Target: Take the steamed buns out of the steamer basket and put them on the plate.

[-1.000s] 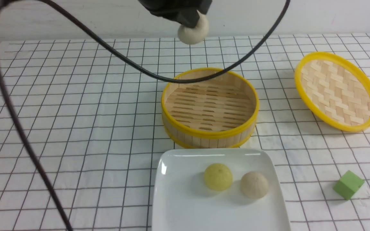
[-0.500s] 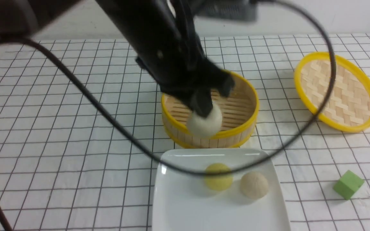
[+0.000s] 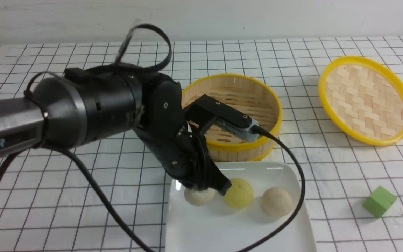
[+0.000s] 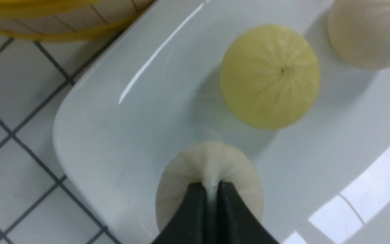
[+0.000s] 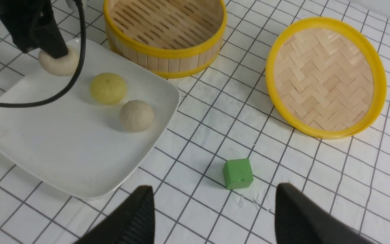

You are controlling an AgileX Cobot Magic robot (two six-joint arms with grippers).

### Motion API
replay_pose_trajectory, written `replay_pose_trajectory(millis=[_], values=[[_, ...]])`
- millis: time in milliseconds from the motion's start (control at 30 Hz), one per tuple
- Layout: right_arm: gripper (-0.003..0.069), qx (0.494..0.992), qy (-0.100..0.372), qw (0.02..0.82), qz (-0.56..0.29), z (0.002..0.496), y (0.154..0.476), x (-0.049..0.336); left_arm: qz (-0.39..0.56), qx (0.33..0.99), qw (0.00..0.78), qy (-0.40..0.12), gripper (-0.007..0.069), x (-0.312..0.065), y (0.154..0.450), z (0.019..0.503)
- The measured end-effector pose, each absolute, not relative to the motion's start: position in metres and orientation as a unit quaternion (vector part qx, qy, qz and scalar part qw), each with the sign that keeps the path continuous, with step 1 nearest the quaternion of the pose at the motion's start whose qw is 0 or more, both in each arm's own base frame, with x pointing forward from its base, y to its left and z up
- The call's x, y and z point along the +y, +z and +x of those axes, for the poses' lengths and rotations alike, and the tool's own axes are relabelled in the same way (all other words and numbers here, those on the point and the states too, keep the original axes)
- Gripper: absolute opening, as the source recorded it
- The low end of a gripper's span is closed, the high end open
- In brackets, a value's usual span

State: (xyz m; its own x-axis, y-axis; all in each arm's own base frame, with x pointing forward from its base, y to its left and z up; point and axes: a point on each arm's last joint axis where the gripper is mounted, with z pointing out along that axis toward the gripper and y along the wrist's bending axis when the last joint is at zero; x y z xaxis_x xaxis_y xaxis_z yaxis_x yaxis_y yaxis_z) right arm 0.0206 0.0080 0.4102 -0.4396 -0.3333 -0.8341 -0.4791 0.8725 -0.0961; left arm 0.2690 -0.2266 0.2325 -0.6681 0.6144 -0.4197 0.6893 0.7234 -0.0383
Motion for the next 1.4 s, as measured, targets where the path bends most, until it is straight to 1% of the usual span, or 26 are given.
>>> replay_pose_trajectory(millis=[100, 333, 467, 567, 667, 700, 733, 767, 800, 833, 867, 900, 933, 967, 1000, 1100, 1200, 1300, 1367, 1400], values=[[0.0473, 0.845, 0.078, 0.471, -0.241, 0.02, 0.41, 0.008, 0.359, 0.906, 0.203, -0.098, 0.0027, -0.23, 0.226, 0.274], [0.0473, 0.845, 0.08, 0.471, -0.241, 0.02, 0.41, 0.009, 0.37, 0.909, 0.177, -0.075, 0.0027, -0.234, 0.196, 0.282], [0.0473, 0.845, 0.081, 0.471, -0.241, 0.02, 0.41, 0.009, 0.371, 0.908, 0.18, -0.075, 0.0027, -0.235, 0.195, 0.283], [0.0473, 0.845, 0.081, 0.471, -0.241, 0.02, 0.41, 0.009, 0.371, 0.907, 0.182, -0.075, 0.0044, -0.235, 0.201, 0.284], [0.0473, 0.845, 0.081, 0.471, -0.241, 0.02, 0.41, 0.009, 0.371, 0.904, 0.195, -0.08, 0.0118, -0.236, 0.22, 0.284], [0.0472, 0.845, 0.081, 0.471, -0.241, 0.02, 0.41, 0.009, 0.368, 0.904, 0.203, -0.083, 0.016, -0.236, 0.228, 0.284], [0.0472, 0.845, 0.081, 0.471, -0.241, 0.02, 0.41, 0.009, 0.368, 0.904, 0.203, -0.084, 0.016, -0.236, 0.228, 0.285], [0.0472, 0.845, 0.081, 0.471, -0.241, 0.02, 0.41, 0.009, 0.362, 0.902, 0.217, -0.09, 0.0253, -0.236, 0.244, 0.284], [0.0472, 0.845, 0.081, 0.471, -0.241, 0.02, 0.41, 0.009, 0.361, 0.901, 0.223, -0.092, 0.0308, -0.235, 0.253, 0.284], [0.0472, 0.845, 0.081, 0.471, -0.241, 0.02, 0.41, 0.009, 0.36, 0.9, 0.226, -0.093, 0.0319, -0.235, 0.257, 0.284], [0.0472, 0.845, 0.081, 0.471, -0.241, 0.02, 0.41, 0.009, 0.357, 0.901, 0.228, -0.096, 0.0424, -0.234, 0.271, 0.281], [0.0472, 0.845, 0.081, 0.471, -0.241, 0.02, 0.41, 0.009, 0.352, 0.903, 0.225, -0.097, 0.0467, -0.233, 0.276, 0.28], [0.0472, 0.845, 0.081, 0.471, -0.241, 0.02, 0.41, 0.009, 0.352, 0.904, 0.222, -0.097, 0.0475, -0.233, 0.277, 0.28], [0.0472, 0.845, 0.08, 0.471, -0.242, 0.02, 0.41, 0.009, 0.343, 0.909, 0.213, -0.098, 0.0514, -0.231, 0.281, 0.277], [0.0472, 0.844, 0.08, 0.471, -0.243, 0.02, 0.41, 0.009, 0.338, 0.915, 0.201, -0.096, 0.0529, -0.23, 0.281, 0.276], [0.0472, 0.843, 0.078, 0.471, -0.245, 0.02, 0.41, 0.009, 0.329, 0.925, 0.171, -0.086, 0.0535, -0.227, 0.279, 0.272], [0.0472, 0.843, 0.078, 0.472, -0.247, 0.02, 0.41, 0.009, 0.326, 0.928, 0.16, -0.08, 0.0514, -0.225, 0.278, 0.271], [0.0472, 0.843, 0.078, 0.472, -0.247, 0.02, 0.41, 0.009, 0.325, 0.925, 0.177, -0.083, 0.0473, -0.225, 0.282, 0.272], [0.0472, 0.843, 0.077, 0.472, -0.247, 0.02, 0.41, 0.009, 0.323, 0.918, 0.212, -0.094, 0.045, -0.225, 0.293, 0.271], [0.0472, 0.843, 0.077, 0.472, -0.248, 0.02, 0.41, 0.009, 0.322, 0.917, 0.216, -0.096, 0.0446, -0.225, 0.295, 0.271]])
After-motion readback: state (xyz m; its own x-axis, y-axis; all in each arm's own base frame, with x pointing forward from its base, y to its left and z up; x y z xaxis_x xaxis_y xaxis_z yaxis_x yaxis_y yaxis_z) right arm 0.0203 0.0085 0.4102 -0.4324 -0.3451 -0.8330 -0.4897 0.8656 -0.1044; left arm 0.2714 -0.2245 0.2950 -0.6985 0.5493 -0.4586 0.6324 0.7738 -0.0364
